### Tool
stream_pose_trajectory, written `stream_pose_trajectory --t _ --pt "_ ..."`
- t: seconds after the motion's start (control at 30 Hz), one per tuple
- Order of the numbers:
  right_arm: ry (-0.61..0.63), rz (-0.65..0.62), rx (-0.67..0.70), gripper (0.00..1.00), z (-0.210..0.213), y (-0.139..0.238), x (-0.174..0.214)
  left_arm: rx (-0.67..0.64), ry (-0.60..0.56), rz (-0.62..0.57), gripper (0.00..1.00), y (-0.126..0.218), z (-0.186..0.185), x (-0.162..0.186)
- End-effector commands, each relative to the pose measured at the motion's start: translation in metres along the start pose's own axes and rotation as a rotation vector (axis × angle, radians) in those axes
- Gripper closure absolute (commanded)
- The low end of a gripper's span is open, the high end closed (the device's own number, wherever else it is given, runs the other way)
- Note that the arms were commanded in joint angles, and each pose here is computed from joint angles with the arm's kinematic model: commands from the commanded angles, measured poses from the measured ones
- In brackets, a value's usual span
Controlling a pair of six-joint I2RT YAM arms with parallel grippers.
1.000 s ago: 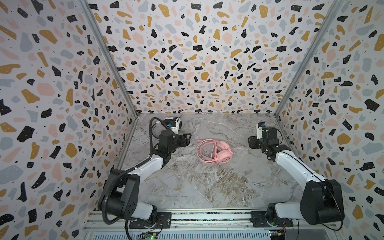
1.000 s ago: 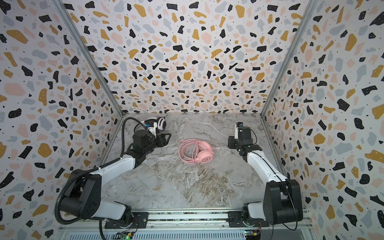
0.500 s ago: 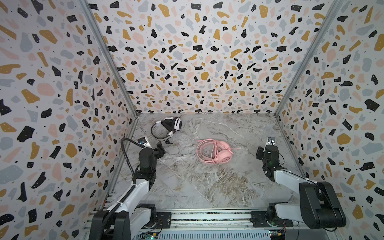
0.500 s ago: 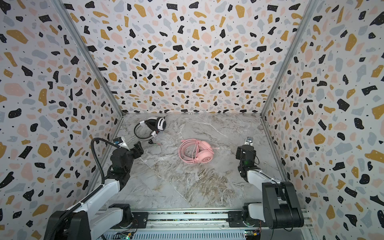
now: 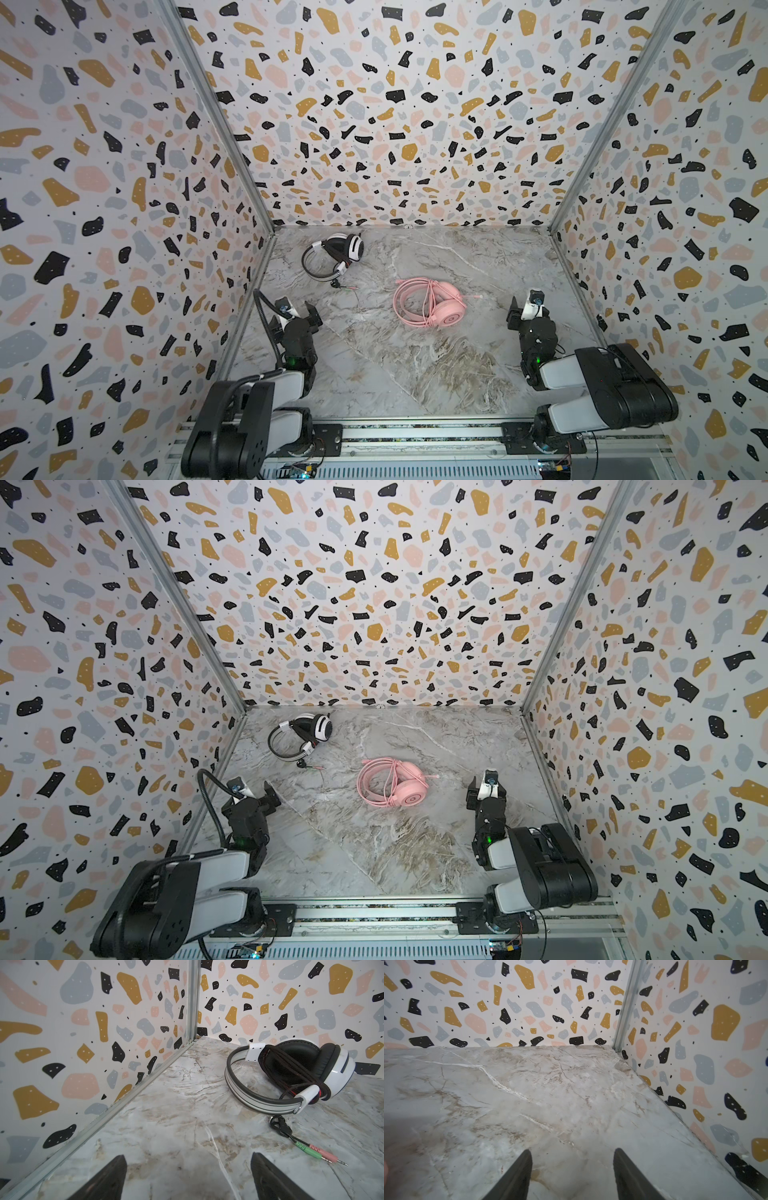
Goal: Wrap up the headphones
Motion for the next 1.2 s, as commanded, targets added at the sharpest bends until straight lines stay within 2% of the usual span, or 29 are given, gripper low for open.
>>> stream_pose_trajectory --t 0.0,0.1,0.17,0.27,0.3,0.33,0.37,0.97,1.17 --pt "-0.003 -0.097 -0.024 0.35 0.001 -0.001 -0.023 0.11 -0.039 -0.1 0.06 -0.012 -0.023 -0.03" --pt "0.025 -0.127 -0.024 0.35 0.006 -0.002 -0.021 0.157 -0.048 -0.13 0.06 -0.005 -0.026 -0.024" --pt "0.009 -0.085 -0.031 0.35 0.005 -0.006 -0.017 0.129 -0.013 -0.171 0.06 0.001 -0.017 -0.024" --pt "0.008 -0.079 -0.029 0.33 0.005 -0.008 -0.016 0.126 -0.037 -0.128 0.05 -0.005 -0.021 -0.022" --pt "0.006 -0.082 -0.03 0.2 0.005 -0.008 -0.017 0.128 -0.035 -0.135 0.05 -0.004 -0.021 -0.023" --pt "0.01 -0.09 -0.027 0.01 0.004 -0.008 -0.018 0.131 -0.031 -0.14 0.03 -0.004 -0.021 -0.023" --pt "0.009 -0.084 -0.028 0.01 0.004 -0.008 -0.017 0.131 -0.033 -0.135 0.0 -0.004 -0.022 -0.023" --pt "0.017 -0.091 -0.026 0.01 0.005 -0.006 -0.017 0.128 -0.033 -0.136 0.0 -0.004 -0.021 -0.023" --pt "0.0 -0.056 -0.092 0.01 0.006 -0.016 -0.015 0.128 -0.032 -0.135 0.0 -0.005 -0.021 -0.023"
Point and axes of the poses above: each gripper's point midway between its finger pads, its own y axis back along the fingers, its own z axis along the line the jaws close on, x = y × z, the point moved 3 cm from there along y, back along the fingers, and after that the axes turned 1 degree about -y, right-handed, at the moved point
